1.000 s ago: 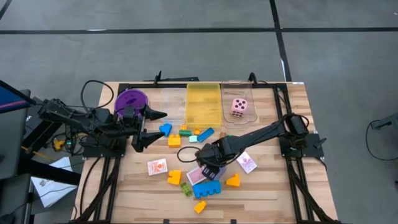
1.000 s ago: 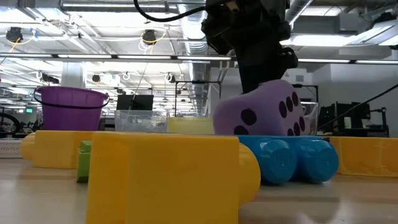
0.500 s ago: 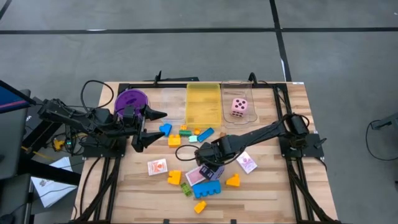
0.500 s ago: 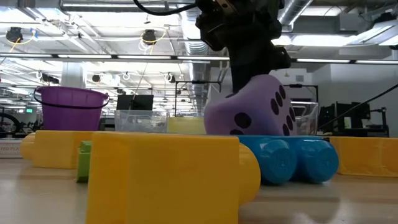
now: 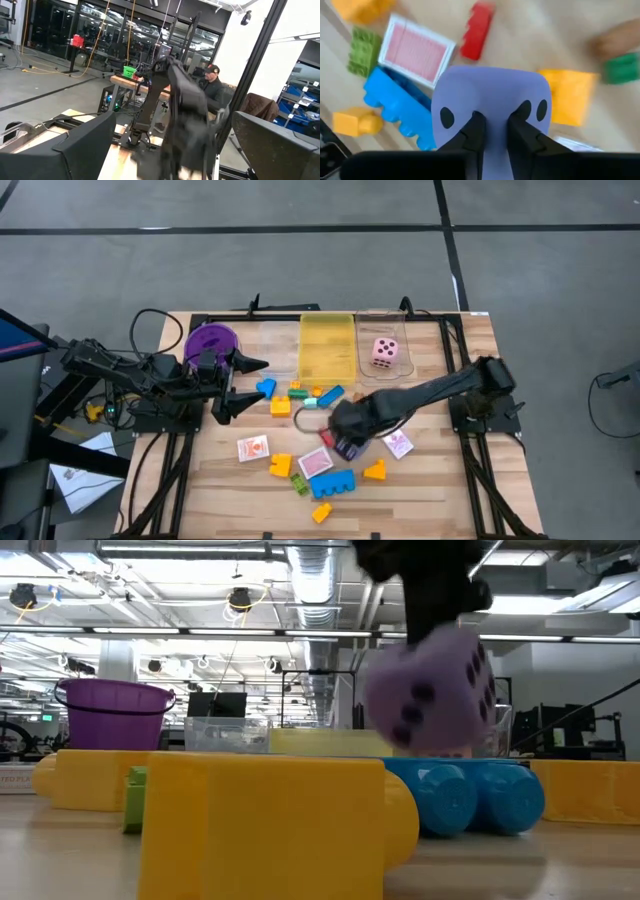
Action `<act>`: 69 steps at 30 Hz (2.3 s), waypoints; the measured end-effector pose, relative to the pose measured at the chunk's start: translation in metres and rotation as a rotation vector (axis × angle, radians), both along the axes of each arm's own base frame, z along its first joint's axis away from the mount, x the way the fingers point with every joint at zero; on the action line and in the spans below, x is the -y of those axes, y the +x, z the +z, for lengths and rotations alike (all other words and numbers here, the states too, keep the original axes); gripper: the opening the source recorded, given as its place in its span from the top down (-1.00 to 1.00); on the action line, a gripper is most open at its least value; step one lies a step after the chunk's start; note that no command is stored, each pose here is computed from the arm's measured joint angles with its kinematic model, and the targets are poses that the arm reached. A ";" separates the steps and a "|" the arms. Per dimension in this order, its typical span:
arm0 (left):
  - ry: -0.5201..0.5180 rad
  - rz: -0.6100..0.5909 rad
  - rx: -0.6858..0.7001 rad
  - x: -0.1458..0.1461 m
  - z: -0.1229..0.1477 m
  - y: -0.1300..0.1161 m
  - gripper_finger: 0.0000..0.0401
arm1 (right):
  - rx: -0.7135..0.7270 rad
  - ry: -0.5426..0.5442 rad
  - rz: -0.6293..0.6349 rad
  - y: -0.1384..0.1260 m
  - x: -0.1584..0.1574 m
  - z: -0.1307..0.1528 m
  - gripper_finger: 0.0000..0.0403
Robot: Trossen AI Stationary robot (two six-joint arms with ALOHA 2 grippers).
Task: Pick & Place Toys
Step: Put the violet dice into the transparent bin
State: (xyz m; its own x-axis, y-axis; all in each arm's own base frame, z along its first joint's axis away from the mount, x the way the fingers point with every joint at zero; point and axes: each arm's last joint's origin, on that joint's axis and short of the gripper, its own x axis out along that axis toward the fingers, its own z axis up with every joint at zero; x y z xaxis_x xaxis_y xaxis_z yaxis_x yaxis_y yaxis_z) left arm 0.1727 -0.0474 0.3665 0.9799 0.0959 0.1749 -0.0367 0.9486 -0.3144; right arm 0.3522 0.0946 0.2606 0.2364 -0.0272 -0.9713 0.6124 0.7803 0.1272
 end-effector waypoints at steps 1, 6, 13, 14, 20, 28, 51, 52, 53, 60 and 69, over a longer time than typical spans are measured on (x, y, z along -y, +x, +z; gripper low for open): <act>0.000 0.000 0.000 0.000 0.000 0.000 -0.98 | 0.016 -0.020 -0.016 -0.005 0.005 0.010 0.79; 0.000 0.000 0.000 0.000 0.000 0.000 -0.98 | 0.102 -0.106 -0.132 -0.037 0.045 0.059 0.87; -0.009 0.009 0.000 0.000 0.000 0.000 -0.98 | 0.071 -0.280 -0.292 -0.086 0.123 0.098 0.95; -0.010 0.015 0.000 0.000 0.000 0.000 -0.98 | 0.073 -0.291 -0.295 -0.089 0.134 0.100 0.96; -0.013 0.029 0.001 -0.001 0.000 0.000 -0.98 | 0.011 -0.336 -0.302 -0.086 0.187 0.091 1.00; -0.020 0.061 -0.001 -0.002 0.000 0.000 -0.98 | -0.113 -0.246 -0.272 -0.068 0.216 0.058 0.99; -0.040 0.055 0.000 -0.002 0.000 0.000 -0.98 | -0.278 -0.259 -0.286 -0.055 0.187 0.000 0.99; -0.040 0.055 0.000 -0.002 0.000 0.000 -0.98 | -0.280 -0.248 -0.281 -0.055 0.185 -0.004 0.99; -0.040 0.055 0.000 -0.002 0.000 0.000 -0.98 | -0.281 -0.241 -0.279 -0.054 0.184 -0.006 0.99; -0.062 0.051 0.003 -0.002 0.000 0.000 -0.98 | -0.237 -0.206 -0.287 -0.050 0.174 -0.016 0.99; -0.062 0.051 0.003 -0.002 0.000 0.000 -0.98 | -0.146 -0.193 -0.262 -0.041 0.174 -0.015 1.00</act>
State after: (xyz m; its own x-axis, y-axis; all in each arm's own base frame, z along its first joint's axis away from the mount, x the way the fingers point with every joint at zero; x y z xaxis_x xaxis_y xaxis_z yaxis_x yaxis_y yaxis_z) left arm 0.1725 -0.0457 0.3663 0.9730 0.1559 0.1701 -0.0829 0.9242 -0.3728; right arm 0.3116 -0.0794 0.2453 0.0561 -0.2552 -0.9652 0.7960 0.5950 -0.1111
